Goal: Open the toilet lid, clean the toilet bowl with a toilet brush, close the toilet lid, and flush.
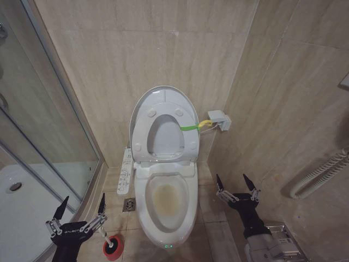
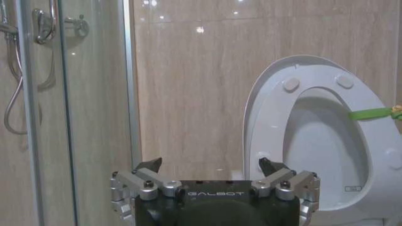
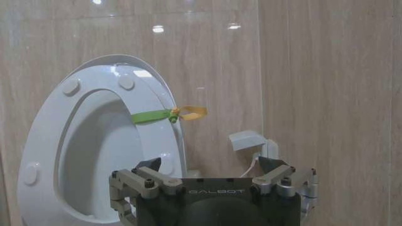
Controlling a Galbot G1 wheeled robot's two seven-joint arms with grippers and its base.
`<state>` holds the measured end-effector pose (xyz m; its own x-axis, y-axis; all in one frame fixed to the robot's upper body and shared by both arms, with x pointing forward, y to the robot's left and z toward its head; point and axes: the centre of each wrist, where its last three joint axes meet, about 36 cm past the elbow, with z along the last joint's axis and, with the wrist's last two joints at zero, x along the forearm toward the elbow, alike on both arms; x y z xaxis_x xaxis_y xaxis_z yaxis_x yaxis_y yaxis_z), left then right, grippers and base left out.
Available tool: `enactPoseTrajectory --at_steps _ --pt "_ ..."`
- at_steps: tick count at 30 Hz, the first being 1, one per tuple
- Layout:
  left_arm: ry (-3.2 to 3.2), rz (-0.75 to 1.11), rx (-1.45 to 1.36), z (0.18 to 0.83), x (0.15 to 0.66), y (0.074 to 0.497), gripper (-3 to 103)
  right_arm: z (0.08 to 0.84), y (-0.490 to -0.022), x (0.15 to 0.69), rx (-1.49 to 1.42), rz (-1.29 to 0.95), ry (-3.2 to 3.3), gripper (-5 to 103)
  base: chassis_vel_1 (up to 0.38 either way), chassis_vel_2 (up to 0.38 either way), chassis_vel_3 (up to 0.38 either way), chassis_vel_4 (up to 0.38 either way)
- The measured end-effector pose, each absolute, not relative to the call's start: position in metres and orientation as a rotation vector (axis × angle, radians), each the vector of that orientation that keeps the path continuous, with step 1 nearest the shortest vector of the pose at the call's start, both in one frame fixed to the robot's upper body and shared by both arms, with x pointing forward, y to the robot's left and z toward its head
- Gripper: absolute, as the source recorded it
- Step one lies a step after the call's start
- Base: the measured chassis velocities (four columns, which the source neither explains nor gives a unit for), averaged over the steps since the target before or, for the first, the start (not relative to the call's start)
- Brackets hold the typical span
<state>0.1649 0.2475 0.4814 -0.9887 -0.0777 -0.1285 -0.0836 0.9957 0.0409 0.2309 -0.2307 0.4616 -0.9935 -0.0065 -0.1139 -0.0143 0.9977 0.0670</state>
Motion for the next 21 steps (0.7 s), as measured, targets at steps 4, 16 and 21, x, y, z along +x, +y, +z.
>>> enactPoseTrajectory --at_steps 4,16,21 --pt "3.011 0.07 -0.122 0.4813 0.165 0.2475 100 0.4616 -0.2307 0.2309 -0.016 0.103 3.026 100 0.0 0.0 0.0 0.0" --pt "3.011 0.07 -0.122 0.4811 0.1651 0.2475 100 0.4616 -0.2307 0.2309 -0.016 0.103 3.026 100 0.0 0.0 0.0 0.0" --pt "3.012 0.07 -0.122 0.481 0.1651 0.2476 100 0.4616 -0.2307 0.2309 -0.016 0.103 3.026 100 0.0 0.0 0.0 0.0"
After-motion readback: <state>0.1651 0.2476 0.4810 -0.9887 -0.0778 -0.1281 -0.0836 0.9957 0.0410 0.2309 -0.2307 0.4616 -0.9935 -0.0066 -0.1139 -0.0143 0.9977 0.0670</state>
